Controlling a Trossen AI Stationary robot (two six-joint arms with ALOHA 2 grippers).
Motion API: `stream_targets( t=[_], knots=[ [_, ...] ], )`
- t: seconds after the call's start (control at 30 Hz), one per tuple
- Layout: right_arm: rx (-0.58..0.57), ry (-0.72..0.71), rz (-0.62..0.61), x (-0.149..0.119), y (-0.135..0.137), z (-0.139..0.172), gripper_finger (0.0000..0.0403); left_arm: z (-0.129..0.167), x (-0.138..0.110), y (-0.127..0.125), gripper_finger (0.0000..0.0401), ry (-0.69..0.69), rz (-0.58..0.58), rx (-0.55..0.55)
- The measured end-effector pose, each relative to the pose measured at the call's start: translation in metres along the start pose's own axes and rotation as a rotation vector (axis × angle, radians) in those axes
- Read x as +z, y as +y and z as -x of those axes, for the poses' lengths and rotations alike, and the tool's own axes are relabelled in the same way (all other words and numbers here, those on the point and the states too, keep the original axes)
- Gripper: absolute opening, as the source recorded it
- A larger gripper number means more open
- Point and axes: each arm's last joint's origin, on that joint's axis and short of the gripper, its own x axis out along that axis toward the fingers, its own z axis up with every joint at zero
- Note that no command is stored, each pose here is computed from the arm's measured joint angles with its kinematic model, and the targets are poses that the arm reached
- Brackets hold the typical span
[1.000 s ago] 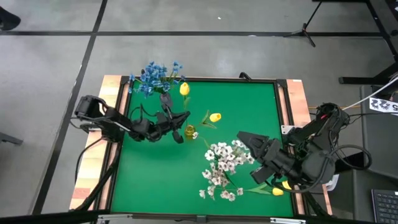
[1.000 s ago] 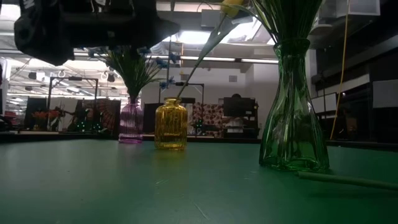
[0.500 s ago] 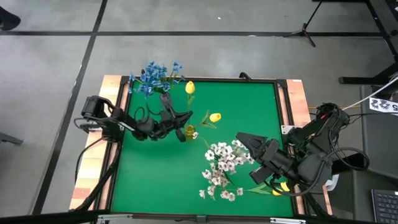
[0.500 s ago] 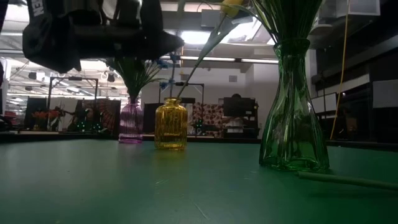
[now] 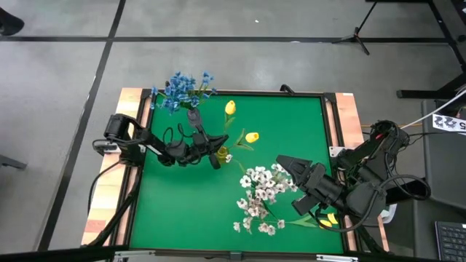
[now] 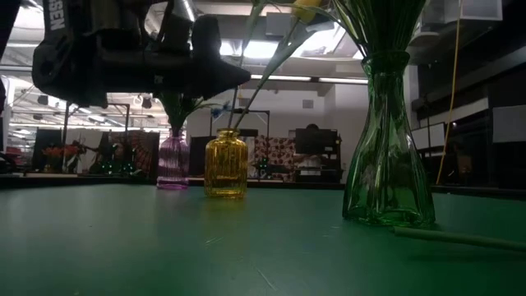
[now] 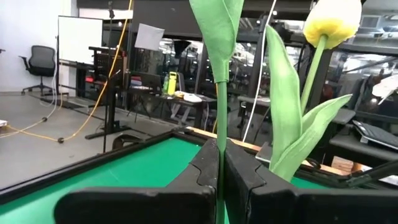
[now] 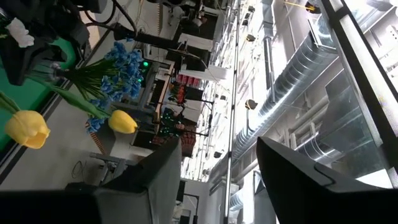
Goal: Sort flowers into vase by color
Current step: Put the top yellow flower into the yellow vase
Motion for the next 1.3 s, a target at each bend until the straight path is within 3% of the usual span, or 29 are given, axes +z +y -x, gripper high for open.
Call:
stream_targets(
  t=[0.43, 0.9, 1.03, 1.3],
  knots=[
    [0.004, 0.017, 0.006, 0.0, 0.001, 0.0, 0.0209, 0.005, -0.014, -0.005, 0.0003, 0.122, 0.0, -0.002],
    [0.004, 0.018, -0.018, 0.0, 0.001, 0.0, 0.0209, 0.008, -0.018, -0.008, 0.0008, 0.157, -0.023, 0.013],
    [0.004, 0.018, -0.019, 0.0, 0.001, 0.0, 0.0209, 0.009, -0.018, -0.01, 0.0041, 0.164, -0.059, 0.003],
    [0.005, 0.019, -0.018, 0.0, 0.001, 0.0, 0.0209, 0.014, -0.024, -0.008, 0.0151, 0.212, -0.096, 0.003]
  ],
)
